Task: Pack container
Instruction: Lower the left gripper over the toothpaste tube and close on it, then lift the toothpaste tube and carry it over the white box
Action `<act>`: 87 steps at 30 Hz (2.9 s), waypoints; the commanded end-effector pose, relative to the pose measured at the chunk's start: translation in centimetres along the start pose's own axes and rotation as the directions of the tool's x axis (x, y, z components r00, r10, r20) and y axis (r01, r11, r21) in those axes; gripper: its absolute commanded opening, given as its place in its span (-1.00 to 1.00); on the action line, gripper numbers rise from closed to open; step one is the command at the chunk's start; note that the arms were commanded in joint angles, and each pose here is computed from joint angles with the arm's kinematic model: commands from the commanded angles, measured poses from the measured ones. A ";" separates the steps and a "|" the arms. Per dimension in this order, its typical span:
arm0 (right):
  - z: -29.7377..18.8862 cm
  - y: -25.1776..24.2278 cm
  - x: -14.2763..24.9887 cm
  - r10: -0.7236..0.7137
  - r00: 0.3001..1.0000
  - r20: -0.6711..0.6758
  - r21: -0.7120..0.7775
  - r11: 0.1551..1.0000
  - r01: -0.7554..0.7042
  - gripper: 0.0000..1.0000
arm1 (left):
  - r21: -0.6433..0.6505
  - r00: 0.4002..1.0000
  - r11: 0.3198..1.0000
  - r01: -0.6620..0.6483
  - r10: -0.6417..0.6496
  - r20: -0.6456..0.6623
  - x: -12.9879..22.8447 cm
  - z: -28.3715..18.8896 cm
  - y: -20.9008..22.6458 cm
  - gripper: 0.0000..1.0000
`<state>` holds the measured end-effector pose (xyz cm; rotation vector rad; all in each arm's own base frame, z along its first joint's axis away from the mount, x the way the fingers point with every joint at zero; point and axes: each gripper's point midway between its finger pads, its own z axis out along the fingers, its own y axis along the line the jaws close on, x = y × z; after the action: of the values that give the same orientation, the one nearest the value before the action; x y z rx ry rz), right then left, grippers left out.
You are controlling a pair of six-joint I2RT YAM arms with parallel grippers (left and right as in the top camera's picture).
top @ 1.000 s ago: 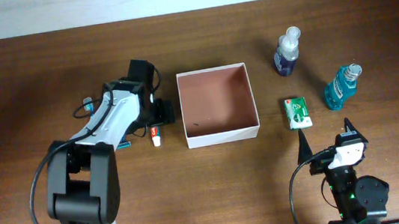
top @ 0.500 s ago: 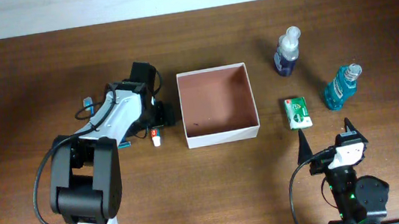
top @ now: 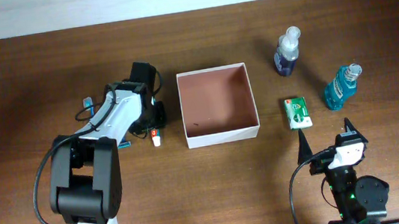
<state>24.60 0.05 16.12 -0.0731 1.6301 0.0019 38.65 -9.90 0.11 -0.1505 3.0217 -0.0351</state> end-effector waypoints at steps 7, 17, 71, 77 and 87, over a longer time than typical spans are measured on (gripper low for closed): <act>0.0 -0.1 0.2 0.005 1.000 -0.001 0.005 1.000 -0.005 0.97 | -0.010 1.000 1.000 -0.005 0.005 0.002 -0.3 0.2 0.0 -0.61; 0.0 -0.1 0.2 0.005 1.000 -0.001 0.005 1.000 -0.005 0.97 | -0.012 1.000 1.000 -0.005 0.005 -0.002 -0.7 -0.8 -0.1 -0.68; 0.0 -0.1 0.2 0.005 1.000 -0.001 0.005 1.000 -0.005 0.97 | -0.092 0.999 0.996 -0.016 0.012 -0.035 0.0 -9.6 -13.6 -0.69; 0.0 -0.1 0.2 0.005 1.000 -0.001 0.005 1.000 -0.005 0.97 | -0.114 0.998 0.993 0.001 -0.008 -0.062 -0.3 -8.1 -12.7 -0.69; 0.0 -0.1 0.2 0.005 1.000 -0.001 0.005 1.000 -0.005 0.97 | -0.111 0.997 0.992 -0.054 0.047 -0.063 -0.6 -7.8 -12.8 -0.69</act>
<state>24.60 0.05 16.12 -0.0731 1.6301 0.0019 39.29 -22.56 8.50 -0.1382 3.0939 0.1180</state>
